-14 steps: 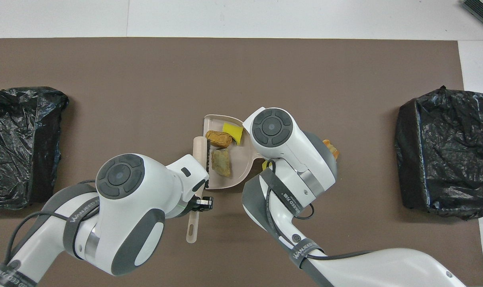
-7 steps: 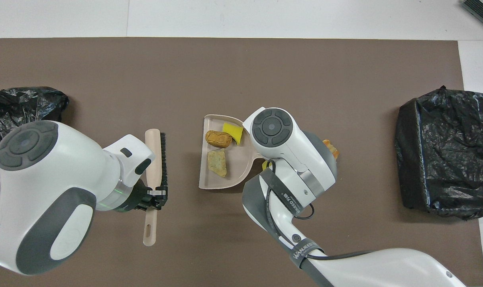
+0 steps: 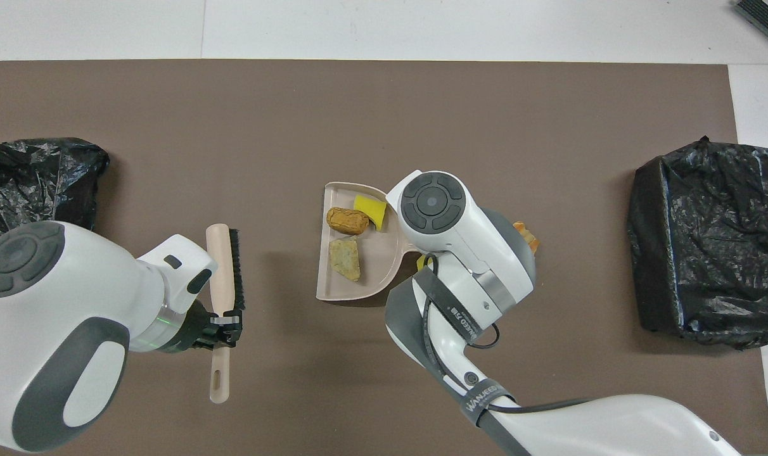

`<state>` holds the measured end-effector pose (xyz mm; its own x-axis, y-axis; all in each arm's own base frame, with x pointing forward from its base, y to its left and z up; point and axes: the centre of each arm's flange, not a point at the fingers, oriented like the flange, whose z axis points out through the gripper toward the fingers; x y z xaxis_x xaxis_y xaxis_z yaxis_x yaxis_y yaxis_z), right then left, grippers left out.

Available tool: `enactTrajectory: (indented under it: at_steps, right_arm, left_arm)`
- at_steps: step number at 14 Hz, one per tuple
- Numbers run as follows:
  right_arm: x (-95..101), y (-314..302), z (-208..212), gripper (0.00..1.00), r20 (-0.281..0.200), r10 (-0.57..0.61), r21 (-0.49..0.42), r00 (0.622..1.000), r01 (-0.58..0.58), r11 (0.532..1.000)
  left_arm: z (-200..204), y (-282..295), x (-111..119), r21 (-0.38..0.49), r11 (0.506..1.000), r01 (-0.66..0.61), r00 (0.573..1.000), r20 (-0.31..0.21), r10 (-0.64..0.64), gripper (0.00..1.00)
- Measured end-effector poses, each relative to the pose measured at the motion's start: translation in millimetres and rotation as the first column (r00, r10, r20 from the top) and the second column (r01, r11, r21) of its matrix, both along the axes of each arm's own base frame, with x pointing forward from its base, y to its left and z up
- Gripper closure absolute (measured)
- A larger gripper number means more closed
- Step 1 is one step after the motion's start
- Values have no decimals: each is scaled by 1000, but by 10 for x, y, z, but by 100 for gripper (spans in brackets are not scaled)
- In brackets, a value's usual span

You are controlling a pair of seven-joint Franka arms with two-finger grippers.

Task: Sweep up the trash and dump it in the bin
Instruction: 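Carry the loaded dustpan with the right gripper toward the nearer black bag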

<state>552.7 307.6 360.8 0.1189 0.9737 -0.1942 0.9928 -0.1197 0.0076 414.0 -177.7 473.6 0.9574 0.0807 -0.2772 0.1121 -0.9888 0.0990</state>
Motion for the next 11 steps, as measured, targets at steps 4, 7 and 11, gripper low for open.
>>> enactTrajectory:
  at_steps: [4,7,11]
  right_arm:
    - [9,-25,-15,68,-7,-10,7,1000,10,1000]
    - [102,-179,62,68,-39,5,72,999,-2,997]
    - [338,-849,689,68,-16,59,106,998,-57,993]
  left_arm:
    - [18,28,-74,-4,1000,0,1000,12,0,74]
    - [19,47,-61,-7,1000,2,1000,18,-2,74]
    - [16,119,-28,-14,1000,8,1000,24,-8,74]
